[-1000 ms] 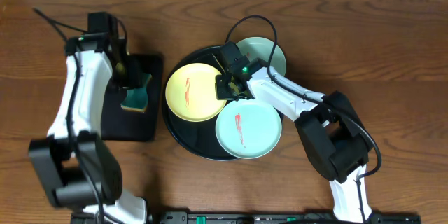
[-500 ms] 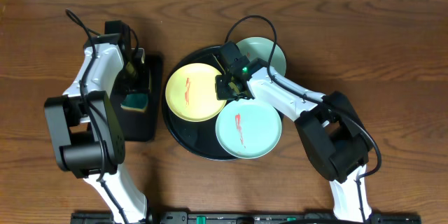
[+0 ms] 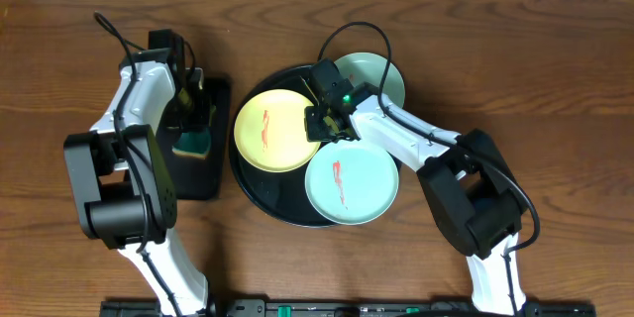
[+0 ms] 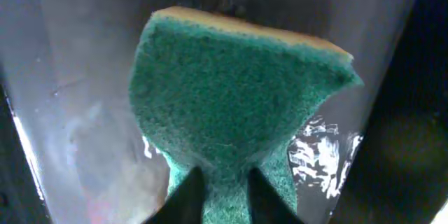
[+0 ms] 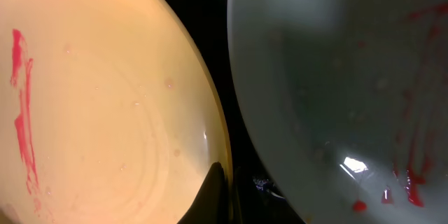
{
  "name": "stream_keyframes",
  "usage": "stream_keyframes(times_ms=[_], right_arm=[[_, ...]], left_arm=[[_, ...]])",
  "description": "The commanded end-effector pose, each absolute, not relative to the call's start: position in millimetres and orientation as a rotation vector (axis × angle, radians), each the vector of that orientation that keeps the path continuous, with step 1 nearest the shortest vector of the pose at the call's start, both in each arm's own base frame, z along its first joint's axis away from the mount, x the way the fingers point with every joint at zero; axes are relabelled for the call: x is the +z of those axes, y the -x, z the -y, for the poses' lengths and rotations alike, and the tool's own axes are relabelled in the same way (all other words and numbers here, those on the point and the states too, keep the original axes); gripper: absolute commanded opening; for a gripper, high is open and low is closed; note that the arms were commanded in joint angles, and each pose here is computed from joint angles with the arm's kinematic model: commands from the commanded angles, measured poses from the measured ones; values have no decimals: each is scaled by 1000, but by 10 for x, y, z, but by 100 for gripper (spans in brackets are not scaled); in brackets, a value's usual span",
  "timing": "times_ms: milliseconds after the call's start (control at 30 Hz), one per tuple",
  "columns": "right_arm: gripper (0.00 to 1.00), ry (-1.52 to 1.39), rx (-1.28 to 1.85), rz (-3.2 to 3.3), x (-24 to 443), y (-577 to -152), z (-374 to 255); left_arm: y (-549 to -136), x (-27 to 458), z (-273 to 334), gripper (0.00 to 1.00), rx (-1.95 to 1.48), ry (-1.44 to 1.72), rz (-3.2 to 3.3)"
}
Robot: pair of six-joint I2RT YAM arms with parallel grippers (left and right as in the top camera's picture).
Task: Clean dirty plates on tray and stack at the side
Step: 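Grasp the green sponge from the black tray with left gripper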
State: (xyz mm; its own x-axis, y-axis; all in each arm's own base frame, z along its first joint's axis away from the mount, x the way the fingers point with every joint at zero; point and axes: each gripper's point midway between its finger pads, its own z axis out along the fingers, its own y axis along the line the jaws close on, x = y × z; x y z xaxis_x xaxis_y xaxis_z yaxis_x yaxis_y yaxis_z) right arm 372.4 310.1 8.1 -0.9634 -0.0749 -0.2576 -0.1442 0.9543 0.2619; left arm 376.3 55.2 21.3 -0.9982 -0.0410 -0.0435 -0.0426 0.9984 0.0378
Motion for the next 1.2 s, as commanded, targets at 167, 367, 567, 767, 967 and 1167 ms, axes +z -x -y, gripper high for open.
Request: stream_keyframes(times_ms=[167, 367, 567, 767, 967, 1167], right_arm=[[1, 217, 390, -2867, 46, -3696, -3111], [1, 217, 390, -2867, 46, -3696, -3111], [1, 216, 383, -2865, 45, -3702, -3104], [1, 215, 382, -2864, 45, -3703, -3103], [1, 215, 381, -2864, 45, -3703, -3102], [1, 215, 381, -2864, 45, -3703, -3102]], left_arm=[[-3758, 139, -520, 7, 39, 54, -3109], [-3781, 140, -522, 24, 39, 79, -3099], [-3755, 110, -518, 52, 37, 79, -3106], [-3739, 78, -516, 51, 37, 79, -3107], [-3728, 7, -512, 46, 36, 78, -3099], [-3719, 6, -509, 7, 34, 81, -3103]])
